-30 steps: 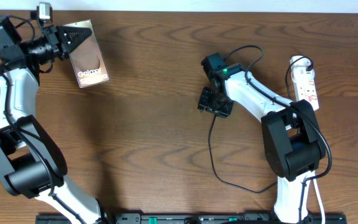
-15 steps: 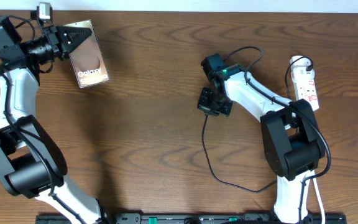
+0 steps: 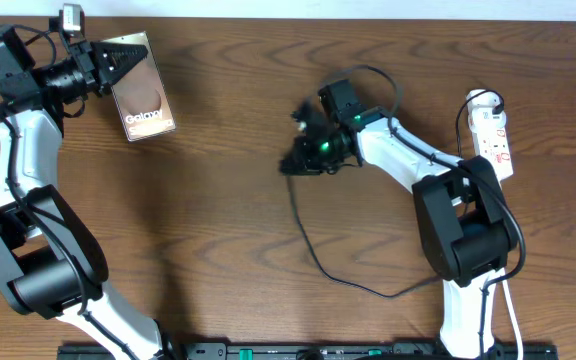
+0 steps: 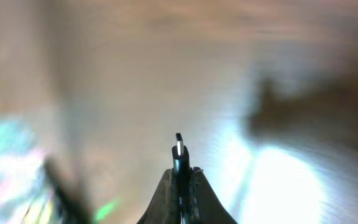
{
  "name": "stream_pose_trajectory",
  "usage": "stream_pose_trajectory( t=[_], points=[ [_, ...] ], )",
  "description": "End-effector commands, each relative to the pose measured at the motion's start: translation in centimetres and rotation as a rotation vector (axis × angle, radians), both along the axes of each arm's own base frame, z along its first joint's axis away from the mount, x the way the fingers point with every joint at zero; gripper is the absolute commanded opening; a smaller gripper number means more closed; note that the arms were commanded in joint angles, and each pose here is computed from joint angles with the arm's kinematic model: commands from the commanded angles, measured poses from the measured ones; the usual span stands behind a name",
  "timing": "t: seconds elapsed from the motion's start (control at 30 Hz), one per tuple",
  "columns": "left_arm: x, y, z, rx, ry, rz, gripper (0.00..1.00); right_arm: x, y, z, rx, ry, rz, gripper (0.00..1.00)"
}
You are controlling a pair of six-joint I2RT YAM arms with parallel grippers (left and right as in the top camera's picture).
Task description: Plug charger to phone and switch on socket
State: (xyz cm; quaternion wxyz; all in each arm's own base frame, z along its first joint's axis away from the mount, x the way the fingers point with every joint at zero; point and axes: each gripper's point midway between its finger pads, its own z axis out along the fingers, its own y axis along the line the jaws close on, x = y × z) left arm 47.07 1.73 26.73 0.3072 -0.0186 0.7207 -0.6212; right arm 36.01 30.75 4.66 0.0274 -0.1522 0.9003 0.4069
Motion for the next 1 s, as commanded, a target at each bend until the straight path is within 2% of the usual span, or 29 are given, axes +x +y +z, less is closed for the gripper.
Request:
stream_pose_trajectory(
  t=[0.0, 0.2, 0.47, 0.7, 0.97],
  points=[
    [-0.8, -0.4, 1.7, 0.008, -0.051, -0.029, 0.07, -3.8, 3.6, 4.7, 0.366, -0.092, 0.305, 0.01],
    [-0.8, -0.4, 1.7, 0.008, -0.051, -0.029, 0.07, -5.8, 4.9, 7.4, 0.567, -0.206, 0.462, 0.01],
    [-0.8, -0.4, 1.7, 0.009, -0.055, -0.03, 0.07, -6.2, 5.5, 7.7, 0.59, -0.225, 0.487, 0.01],
    [-0.9, -1.0, 1.5, 0.0, -0.034, -0.041, 0.07, -6.7, 6.1, 10.5, 0.745, -0.267, 0.549, 0.01],
    [-0.9, -2.8, 1.5, 0.0, -0.035, -0.08, 0.07, -6.9, 7.8, 11.7, 0.782, -0.317, 0.592, 0.01]
  ],
)
